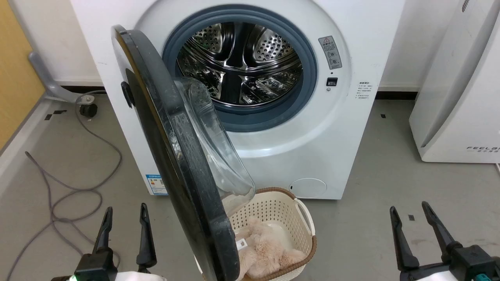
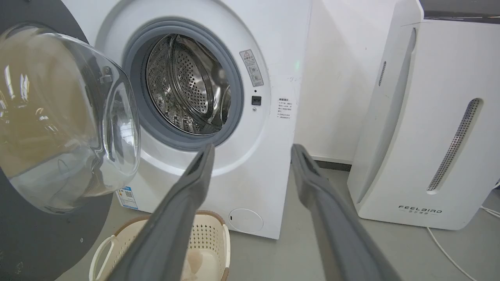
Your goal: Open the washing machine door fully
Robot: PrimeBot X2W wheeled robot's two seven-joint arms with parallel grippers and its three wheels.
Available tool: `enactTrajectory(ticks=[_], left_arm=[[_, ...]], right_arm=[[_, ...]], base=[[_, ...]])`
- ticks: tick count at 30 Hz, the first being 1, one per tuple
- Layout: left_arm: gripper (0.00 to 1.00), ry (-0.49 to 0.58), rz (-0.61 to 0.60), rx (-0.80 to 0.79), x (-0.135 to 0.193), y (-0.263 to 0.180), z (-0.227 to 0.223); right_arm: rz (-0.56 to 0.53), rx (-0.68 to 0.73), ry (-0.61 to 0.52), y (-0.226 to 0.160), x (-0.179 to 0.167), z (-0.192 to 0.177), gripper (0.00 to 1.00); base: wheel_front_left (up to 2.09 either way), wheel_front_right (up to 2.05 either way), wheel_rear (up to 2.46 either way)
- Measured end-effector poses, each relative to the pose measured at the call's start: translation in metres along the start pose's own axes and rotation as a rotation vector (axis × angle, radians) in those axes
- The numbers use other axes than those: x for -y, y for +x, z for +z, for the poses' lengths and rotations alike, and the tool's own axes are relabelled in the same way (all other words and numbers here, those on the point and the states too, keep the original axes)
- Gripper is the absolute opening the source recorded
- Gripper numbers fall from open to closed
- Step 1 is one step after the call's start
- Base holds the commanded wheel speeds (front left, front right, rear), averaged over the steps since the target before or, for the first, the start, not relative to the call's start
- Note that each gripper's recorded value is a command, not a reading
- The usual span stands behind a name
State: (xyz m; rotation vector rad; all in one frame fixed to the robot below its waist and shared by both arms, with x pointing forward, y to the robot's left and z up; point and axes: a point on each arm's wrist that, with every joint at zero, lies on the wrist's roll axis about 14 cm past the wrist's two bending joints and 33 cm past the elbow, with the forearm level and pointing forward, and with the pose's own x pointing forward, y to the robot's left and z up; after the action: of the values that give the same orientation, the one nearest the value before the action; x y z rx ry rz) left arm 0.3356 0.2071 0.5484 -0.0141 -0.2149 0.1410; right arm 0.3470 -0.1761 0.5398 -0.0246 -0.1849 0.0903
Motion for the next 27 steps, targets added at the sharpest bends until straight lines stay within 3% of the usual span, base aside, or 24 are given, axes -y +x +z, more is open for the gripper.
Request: enactTrajectory(ticks=[8, 9, 10, 19, 27], left_arm=[[1.00, 0.008, 0.010, -0.001, -0.003, -0.002, 0.000], [0.43, 0.014, 0.012, 0.002, -0.005, -0.002, 0.001], [0.00, 0.018, 0.018, 0.009, -0.006, -0.002, 0.003], [0.00, 0.033, 0.020, 0.190, -0.006, 0.010, 0.059], [0.00, 0.016, -0.094, 0.376, 0.028, 0.011, 0.117]], right_arm=[[-0.012, -0.001, 0.019, -0.002, 0.003, -0.001, 1.00], [-0.013, 0.000, 0.020, -0.002, 0.003, 0.000, 1.00], [-0.016, 0.003, 0.024, -0.002, 0.004, 0.001, 1.00], [-0.043, 0.028, 0.056, -0.003, 0.011, 0.007, 1.00], [-0.056, 0.034, 0.089, -0.004, 0.014, 0.008, 1.00]], base=[[0.00, 0.00, 0.00], [0.00, 0.00, 0.00], [0.00, 0.00, 0.00], [0.00, 0.00, 0.00], [0.00, 0.00, 0.00]])
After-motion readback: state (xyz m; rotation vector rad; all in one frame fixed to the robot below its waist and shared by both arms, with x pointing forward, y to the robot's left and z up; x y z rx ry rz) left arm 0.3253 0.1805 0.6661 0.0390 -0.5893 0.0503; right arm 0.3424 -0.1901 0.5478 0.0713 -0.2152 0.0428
